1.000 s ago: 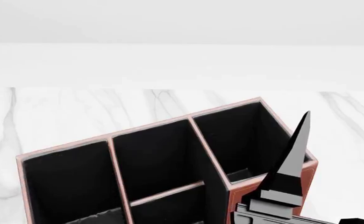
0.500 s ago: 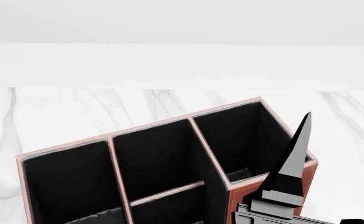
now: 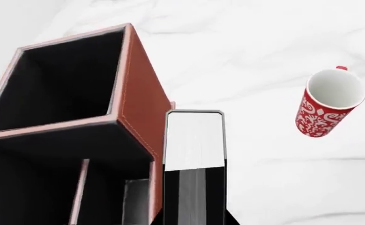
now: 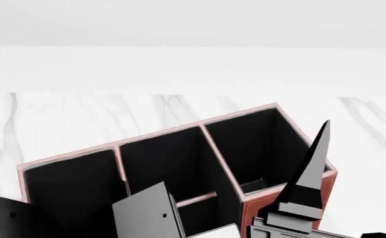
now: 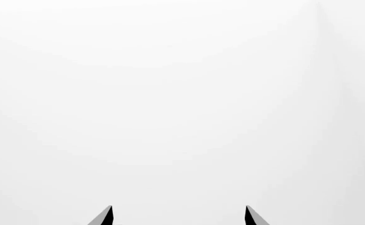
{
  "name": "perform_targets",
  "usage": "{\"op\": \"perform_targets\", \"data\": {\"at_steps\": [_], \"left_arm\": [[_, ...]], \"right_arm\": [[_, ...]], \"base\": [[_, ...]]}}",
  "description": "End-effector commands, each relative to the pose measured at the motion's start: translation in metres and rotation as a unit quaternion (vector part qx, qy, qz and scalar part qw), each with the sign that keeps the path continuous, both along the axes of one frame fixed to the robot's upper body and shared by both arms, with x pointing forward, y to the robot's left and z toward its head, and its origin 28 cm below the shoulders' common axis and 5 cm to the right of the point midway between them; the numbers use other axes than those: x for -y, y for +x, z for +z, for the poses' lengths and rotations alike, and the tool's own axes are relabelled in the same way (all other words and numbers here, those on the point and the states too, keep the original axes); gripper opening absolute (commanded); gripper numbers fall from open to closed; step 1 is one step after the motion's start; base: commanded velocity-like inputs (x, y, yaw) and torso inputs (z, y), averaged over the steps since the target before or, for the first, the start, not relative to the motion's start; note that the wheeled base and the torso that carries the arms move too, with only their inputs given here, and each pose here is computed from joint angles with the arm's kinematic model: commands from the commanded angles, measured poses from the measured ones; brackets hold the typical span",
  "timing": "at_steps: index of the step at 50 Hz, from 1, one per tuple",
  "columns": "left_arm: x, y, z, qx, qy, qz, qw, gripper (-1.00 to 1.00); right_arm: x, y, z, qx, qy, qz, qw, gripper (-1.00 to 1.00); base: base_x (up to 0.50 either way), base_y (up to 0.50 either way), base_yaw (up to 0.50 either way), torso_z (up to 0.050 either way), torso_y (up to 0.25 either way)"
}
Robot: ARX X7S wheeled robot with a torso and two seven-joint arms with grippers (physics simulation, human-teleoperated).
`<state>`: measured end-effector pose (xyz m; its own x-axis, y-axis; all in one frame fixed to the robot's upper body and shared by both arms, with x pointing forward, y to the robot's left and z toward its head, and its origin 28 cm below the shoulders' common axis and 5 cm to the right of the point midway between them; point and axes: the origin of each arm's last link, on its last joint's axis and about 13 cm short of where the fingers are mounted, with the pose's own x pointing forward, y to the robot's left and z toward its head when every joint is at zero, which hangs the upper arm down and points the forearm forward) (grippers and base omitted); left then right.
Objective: Pick up the book and place it in the front compartment of the caddy.
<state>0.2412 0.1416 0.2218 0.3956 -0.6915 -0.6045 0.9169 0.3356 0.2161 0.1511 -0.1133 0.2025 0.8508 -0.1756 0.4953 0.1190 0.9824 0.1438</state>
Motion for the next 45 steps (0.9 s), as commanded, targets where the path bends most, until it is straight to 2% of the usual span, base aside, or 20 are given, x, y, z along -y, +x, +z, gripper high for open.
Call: {"op": "perform_targets", "data": {"at_steps": [1,10,16,19,20,21,24,28,45], "left_arm": [[-0.004,0.01,0.056,0.047,-0.031,-0.005,0.998,-1.0],[-0.008,0.023,0.086,0.064,-0.041,0.011,0.997,-1.0],[-0.007,0.034,0.103,0.076,-0.028,0.028,0.996,-1.0],[-0.006,0.038,0.114,0.086,-0.019,0.022,0.996,-1.0],[-0.005,0.039,0.116,0.103,-0.019,-0.002,0.995,-1.0],[-0.006,0.04,0.118,0.091,-0.013,0.008,0.996,-1.0],[-0.005,0.043,0.122,0.101,-0.001,-0.013,0.995,-1.0],[-0.005,0.048,0.126,0.103,0.002,-0.013,0.995,-1.0],[-0.014,0.08,0.129,0.119,-0.001,0.042,0.992,-1.0]], "right_arm": [[0.001,0.003,-0.001,0.016,-0.021,0.007,1.0,1.0],[0.001,0.002,0.0,0.017,-0.02,0.006,1.0,1.0],[0.001,0.002,0.0,0.018,-0.02,0.006,1.0,1.0],[0.001,0.002,0.001,0.019,-0.02,0.006,1.0,1.0],[0.001,0.002,0.001,0.019,-0.02,0.006,1.0,1.0],[0.001,0.002,0.001,0.019,-0.02,0.006,1.0,1.0],[0.001,0.003,0.001,0.019,-0.02,0.007,1.0,1.0],[0.002,0.002,0.001,0.02,-0.019,0.006,1.0,1.0],[0.004,0.001,0.002,0.022,-0.017,0.001,1.0,1.0]], "base": [[0.0,0.0,0.0,0.0,0.0],[0.0,0.0,0.0,0.0,0.001],[0.0,0.0,0.0,0.0,0.002],[0.0,0.0,0.0,0.0,0.0],[0.0,0.0,0.0,0.0,0.0],[0.0,0.0,0.0,0.0,0.0],[0.0,0.0,0.0,0.0,0.003],[0.0,0.0,0.0,0.0,0.0],[0.0,0.0,0.0,0.0,0.001]]}}
